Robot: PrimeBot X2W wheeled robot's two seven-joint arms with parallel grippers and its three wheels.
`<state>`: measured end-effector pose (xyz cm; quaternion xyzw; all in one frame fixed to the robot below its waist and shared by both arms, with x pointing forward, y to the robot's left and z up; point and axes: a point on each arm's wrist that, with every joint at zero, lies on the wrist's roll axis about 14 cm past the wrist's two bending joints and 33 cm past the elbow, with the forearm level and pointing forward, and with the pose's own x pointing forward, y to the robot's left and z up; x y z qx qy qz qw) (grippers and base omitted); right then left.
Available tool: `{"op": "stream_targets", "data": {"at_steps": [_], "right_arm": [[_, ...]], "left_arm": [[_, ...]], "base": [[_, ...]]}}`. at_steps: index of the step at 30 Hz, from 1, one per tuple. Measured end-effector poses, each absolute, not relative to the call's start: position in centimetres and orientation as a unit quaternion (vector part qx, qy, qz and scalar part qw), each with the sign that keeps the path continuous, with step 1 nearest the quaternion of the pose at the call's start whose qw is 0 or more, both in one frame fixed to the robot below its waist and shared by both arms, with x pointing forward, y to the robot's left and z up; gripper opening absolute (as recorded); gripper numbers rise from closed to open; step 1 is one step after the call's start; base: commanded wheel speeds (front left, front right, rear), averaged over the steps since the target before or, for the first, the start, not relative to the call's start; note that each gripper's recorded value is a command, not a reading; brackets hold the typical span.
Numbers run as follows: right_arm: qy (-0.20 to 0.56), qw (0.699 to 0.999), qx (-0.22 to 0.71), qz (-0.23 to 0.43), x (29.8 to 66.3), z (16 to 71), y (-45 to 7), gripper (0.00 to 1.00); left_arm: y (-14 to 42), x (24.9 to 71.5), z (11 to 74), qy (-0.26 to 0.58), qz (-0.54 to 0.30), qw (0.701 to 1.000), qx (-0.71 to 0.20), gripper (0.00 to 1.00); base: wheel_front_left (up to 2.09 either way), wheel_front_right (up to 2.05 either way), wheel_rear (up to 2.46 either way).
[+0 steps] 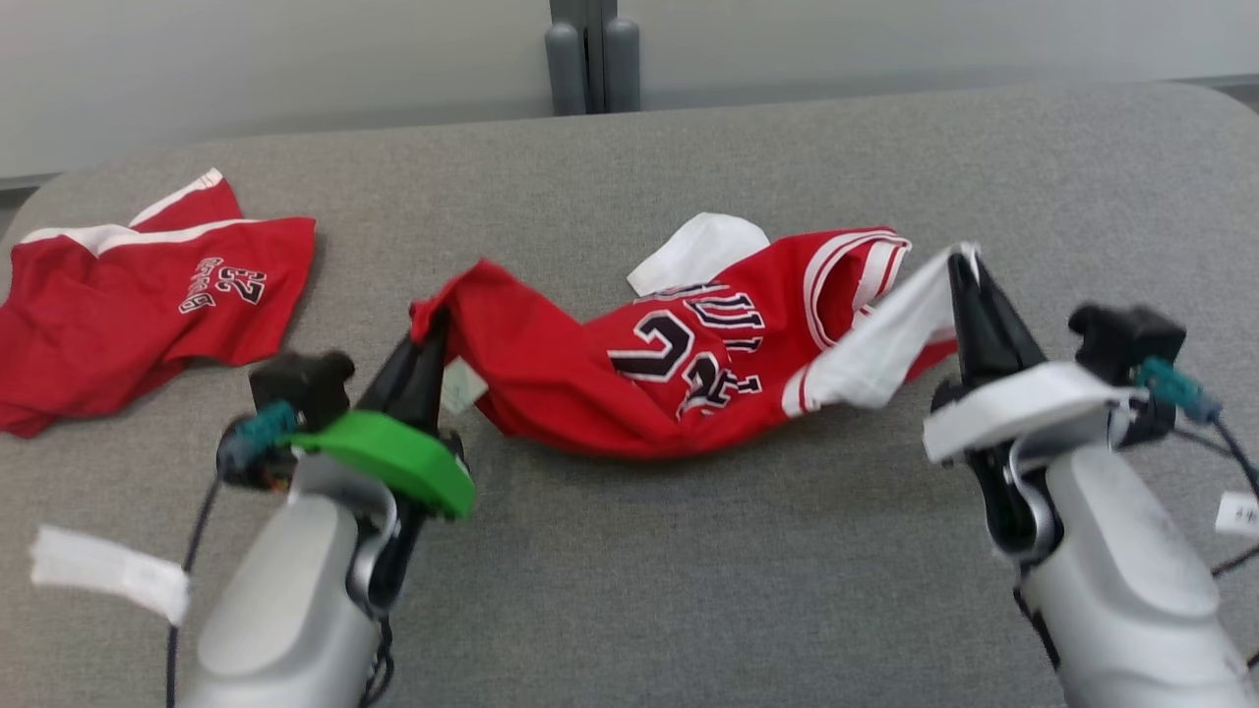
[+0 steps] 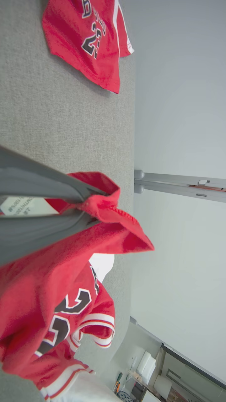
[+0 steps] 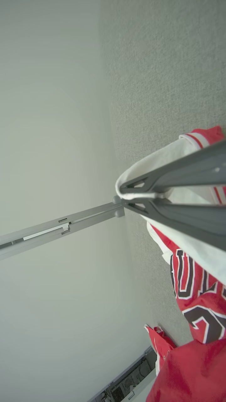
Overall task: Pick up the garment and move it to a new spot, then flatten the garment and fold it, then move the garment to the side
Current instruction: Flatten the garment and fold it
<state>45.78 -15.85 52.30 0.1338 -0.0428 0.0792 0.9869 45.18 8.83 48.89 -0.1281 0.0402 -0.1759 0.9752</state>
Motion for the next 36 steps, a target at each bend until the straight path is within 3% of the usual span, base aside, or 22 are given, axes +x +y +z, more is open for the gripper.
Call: {"op": "stream_targets", "data": {"at_steps": [9,16,24,28,36], "right_arm": [[-0.137,0.973,0.163,0.092,57.8,64.0,-17.0,0.00],[-0.194,0.961,0.181,0.082,65.4,71.7,-18.3,0.00],[-0.244,0.955,0.151,0.073,69.4,76.5,-18.4,0.00],[-0.260,0.954,0.131,0.077,69.8,78.4,-17.9,0.00],[-0.230,0.963,0.100,0.097,71.5,74.6,-16.0,0.00]], "left_arm": [[7.2,57.5,60.0,-0.007,-0.219,0.957,-0.189,0.00],[7.9,65.6,67.0,-0.064,-0.207,0.958,-0.188,0.00],[7.3,70.3,72.5,-0.125,-0.204,0.956,-0.170,0.00],[6.6,71.2,74.5,-0.144,-0.207,0.943,-0.215,0.00],[6.0,73.1,68.6,-0.094,-0.196,0.950,-0.225,0.00]], "base": [[0.00,0.00,0.00],[0.00,0.00,0.00],[0.00,0.00,0.00],[0.00,0.00,0.00],[0.00,0.00,0.00]]}}
